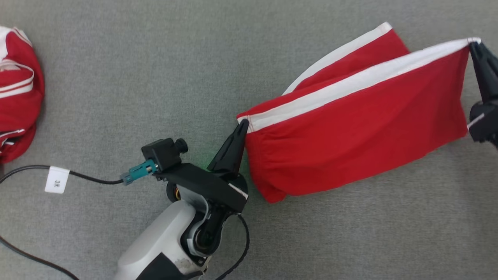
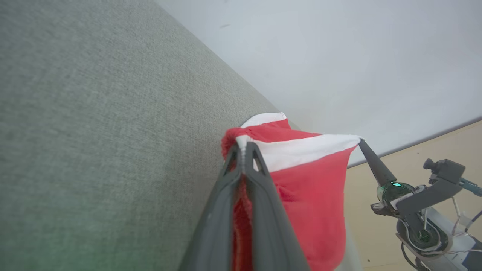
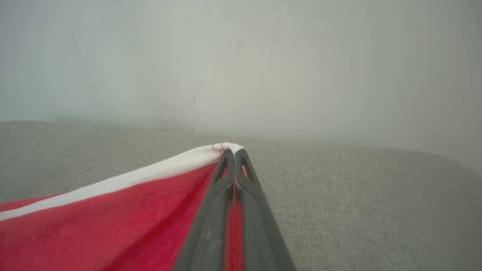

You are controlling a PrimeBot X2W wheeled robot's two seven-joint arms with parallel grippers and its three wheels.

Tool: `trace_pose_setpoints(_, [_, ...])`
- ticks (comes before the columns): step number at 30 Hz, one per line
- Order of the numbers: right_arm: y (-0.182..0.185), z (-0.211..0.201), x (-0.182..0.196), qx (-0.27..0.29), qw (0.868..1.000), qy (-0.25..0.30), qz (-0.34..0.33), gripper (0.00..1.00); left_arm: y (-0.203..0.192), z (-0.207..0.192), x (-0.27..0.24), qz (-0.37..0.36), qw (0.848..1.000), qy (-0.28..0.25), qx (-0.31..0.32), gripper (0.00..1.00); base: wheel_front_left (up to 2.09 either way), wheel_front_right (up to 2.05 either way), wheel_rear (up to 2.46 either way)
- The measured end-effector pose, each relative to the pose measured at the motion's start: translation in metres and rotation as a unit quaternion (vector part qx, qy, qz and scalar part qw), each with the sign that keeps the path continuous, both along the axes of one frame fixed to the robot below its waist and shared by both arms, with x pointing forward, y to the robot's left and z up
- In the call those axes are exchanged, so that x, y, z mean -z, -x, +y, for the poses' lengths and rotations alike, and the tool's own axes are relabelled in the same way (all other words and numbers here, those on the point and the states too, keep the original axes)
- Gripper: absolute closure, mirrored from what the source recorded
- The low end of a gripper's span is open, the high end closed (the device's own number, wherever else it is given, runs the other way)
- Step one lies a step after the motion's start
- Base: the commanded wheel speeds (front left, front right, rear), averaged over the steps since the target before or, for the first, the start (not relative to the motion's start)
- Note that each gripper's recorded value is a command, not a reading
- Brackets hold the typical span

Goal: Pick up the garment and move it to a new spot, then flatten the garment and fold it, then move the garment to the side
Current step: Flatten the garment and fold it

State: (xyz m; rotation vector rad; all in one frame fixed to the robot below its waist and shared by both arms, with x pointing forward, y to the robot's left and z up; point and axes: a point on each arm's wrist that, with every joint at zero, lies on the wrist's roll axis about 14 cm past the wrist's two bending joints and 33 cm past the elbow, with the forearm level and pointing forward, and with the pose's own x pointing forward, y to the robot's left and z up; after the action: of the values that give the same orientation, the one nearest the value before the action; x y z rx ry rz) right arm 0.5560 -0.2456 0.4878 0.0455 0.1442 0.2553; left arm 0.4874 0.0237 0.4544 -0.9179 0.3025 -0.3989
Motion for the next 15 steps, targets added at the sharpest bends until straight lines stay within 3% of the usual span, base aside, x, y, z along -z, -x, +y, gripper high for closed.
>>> trace_pose_setpoints(15, [-0.073, 0.044, 0.031, -0.043, 0.999, 0.020, 0.016, 1.00, -0.017, 0.035, 0.012, -0.006, 0.997, -0.026, -0.074, 1.00, 0.00, 0.00, 0.00])
